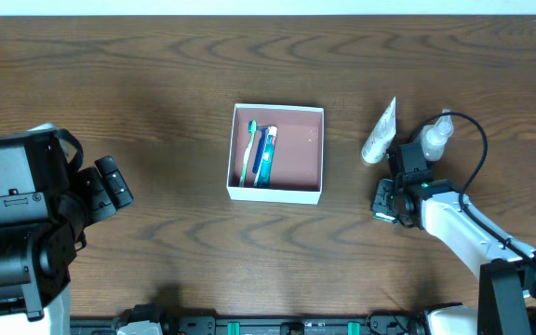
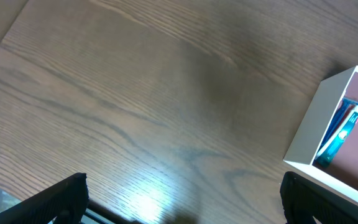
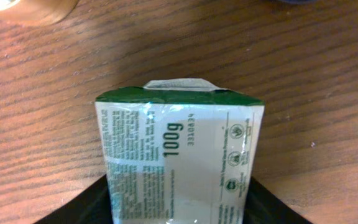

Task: Pack container
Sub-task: 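Carry soap package with right gripper and place it in the box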

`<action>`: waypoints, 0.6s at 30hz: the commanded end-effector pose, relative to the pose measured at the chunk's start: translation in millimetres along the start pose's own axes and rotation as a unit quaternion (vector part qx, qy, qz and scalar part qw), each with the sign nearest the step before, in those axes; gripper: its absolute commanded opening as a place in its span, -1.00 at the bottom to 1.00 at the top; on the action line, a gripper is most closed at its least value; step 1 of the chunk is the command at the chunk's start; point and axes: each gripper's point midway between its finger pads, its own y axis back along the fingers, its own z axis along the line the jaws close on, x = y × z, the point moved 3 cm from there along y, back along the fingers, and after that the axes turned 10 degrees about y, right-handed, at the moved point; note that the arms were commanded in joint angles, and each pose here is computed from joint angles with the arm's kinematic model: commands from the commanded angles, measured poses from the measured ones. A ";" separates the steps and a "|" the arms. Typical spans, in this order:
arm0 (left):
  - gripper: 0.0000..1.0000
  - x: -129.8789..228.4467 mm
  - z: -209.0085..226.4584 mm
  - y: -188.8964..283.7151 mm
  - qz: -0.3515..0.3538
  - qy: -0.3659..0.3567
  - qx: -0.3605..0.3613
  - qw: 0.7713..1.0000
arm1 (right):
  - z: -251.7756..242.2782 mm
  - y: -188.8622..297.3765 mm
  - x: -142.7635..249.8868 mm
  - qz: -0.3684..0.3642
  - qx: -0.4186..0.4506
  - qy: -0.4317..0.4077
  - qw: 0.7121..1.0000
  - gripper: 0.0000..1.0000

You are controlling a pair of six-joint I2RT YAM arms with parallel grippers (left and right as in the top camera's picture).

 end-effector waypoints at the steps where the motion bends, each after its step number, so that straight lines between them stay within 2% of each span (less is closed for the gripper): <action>1: 0.96 -3.2 2.6 2.3 -0.008 0.003 -0.006 1.000 | 0.5 -6.2 10.9 0.027 -0.007 -0.006 1.000 -0.06; 3: 0.96 -3.2 2.6 2.3 -0.008 0.003 -0.006 1.000 | 0.9 -0.8 9.4 0.029 -0.008 -0.006 1.000 -0.25; 8: 0.96 -3.3 2.6 2.3 -0.008 0.003 -0.007 1.000 | 1.5 23.5 5.1 0.020 -0.013 -0.004 1.000 -0.46; 13: 0.96 -3.3 2.6 2.3 -0.008 0.003 -0.007 1.000 | 13.1 58.6 6.8 -0.004 -0.044 0.014 0.999 -0.49; 18: 0.96 -3.2 2.6 2.3 -0.008 0.003 -0.006 1.000 | 49.5 103.5 15.3 -0.049 -0.134 0.057 0.988 -0.56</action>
